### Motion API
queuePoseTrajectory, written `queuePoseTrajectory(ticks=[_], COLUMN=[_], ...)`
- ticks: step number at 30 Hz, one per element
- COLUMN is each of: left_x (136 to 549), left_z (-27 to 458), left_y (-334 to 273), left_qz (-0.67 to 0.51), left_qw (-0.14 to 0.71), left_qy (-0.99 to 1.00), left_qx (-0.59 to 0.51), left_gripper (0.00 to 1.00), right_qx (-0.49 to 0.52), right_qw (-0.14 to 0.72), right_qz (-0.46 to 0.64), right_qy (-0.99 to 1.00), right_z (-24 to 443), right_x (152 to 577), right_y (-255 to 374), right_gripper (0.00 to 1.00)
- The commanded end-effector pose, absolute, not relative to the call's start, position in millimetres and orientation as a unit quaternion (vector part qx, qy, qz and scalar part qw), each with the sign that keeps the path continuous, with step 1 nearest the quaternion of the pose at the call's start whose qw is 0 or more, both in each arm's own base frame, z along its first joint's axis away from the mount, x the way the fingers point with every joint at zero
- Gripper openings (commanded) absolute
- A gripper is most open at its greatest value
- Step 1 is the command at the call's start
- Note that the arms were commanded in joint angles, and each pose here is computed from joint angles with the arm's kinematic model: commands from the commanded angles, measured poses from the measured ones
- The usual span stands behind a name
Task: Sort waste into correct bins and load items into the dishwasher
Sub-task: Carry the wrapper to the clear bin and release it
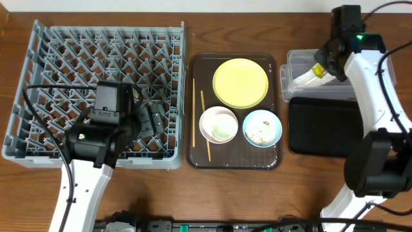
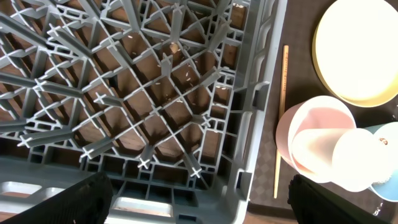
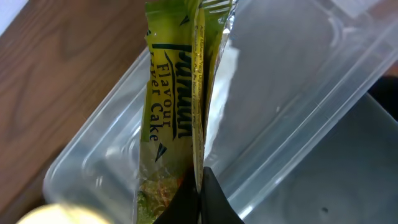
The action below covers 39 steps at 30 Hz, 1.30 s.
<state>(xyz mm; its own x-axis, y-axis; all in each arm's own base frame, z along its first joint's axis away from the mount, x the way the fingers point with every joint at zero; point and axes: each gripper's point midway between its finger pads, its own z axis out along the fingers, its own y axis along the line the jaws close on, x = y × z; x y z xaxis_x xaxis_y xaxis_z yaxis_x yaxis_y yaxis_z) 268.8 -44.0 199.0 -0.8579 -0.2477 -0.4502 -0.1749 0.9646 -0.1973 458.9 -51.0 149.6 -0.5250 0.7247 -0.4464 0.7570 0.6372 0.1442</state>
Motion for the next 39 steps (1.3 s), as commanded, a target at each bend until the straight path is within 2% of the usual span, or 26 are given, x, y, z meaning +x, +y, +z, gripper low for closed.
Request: queuePoseTrajectory(ticks=[1,2,3,4,5,10,16,19,20,22,24,25,26,31,32,33,34,35,39], left_x=[271,271,271,271,271,271,271,271,271,271,271,271,271,271,271,271,271,271,271], left_z=[204,204,204,204,204,204,204,204,204,204,204,204,204,204,204,204,204,204,204], left_y=[-44,-44,-44,-44,-44,-44,-44,-44,-44,-44,-44,-44,-44,-44,-44,-44,-44,-44,-44], left_qz=[-0.074,-0.074,-0.074,-0.074,-0.074,-0.073,-0.073,-0.073,-0.073,-0.073,-0.073,-0.073,-0.073,-0.073,-0.073,-0.073,-0.073,-0.073,-0.074], left_qw=[0.249,0.249,0.249,0.249,0.249,0.249,0.249,0.249,0.249,0.249,0.249,0.249,0.249,0.249,0.249,0.249,0.249,0.249,0.249], left_qy=[0.960,0.960,0.960,0.960,0.960,0.960,0.960,0.960,0.960,0.960,0.960,0.960,0.960,0.960,0.960,0.960,0.960,0.960,0.960], left_qx=[-0.107,-0.107,-0.107,-0.107,-0.107,-0.107,-0.107,-0.107,-0.107,-0.107,-0.107,-0.107,-0.107,-0.107,-0.107,-0.107,-0.107,-0.107,-0.107], left_gripper=[0.93,0.94,0.94,0.94,0.94,0.94,0.94,0.94,0.94,0.94,0.94,0.94,0.94,0.94,0.94,0.94,0.94,0.94,0.94], right_qx=[0.465,0.457,0.440,0.417,0.398,0.311,0.143,0.043,0.034,0.035,0.034,0.032,0.023,-0.023,-0.032,-0.040,-0.046,-0.045,0.014], right_qw=[0.255,0.260,0.265,0.268,0.266,0.247,0.246,0.218,0.201,0.164,0.125,0.108,0.082,0.060,0.061,0.061,0.061,0.059,0.047], right_qz=[-0.028,-0.025,-0.022,-0.017,-0.010,0.030,0.064,0.101,0.106,0.106,0.114,0.118,0.114,0.102,0.103,0.103,0.104,0.102,0.076], right_qy=[0.848,0.850,0.858,0.868,0.878,0.917,0.957,0.970,0.973,0.980,0.985,0.987,0.990,0.993,0.992,0.992,0.992,0.992,0.996], right_z=[148,149,151,153,154,166,200,207,206,202,198,197,193,186,185,184,184,183,177], right_x=[466,470,473,476,477,467,442,417,407,387,367,359,346,331,331,330,328,327,321], right_y=[-59,-59,-57,-54,-50,-30,7,36,41,43,49,52,59,87,94,99,105,109,109], right_gripper=[0.28,0.45,0.58,0.66,0.69,0.67,0.64,0.63,0.61,0.49,0.47,0.39,0.02,0.02,0.16,0.20,0.16,0.01,0.01])
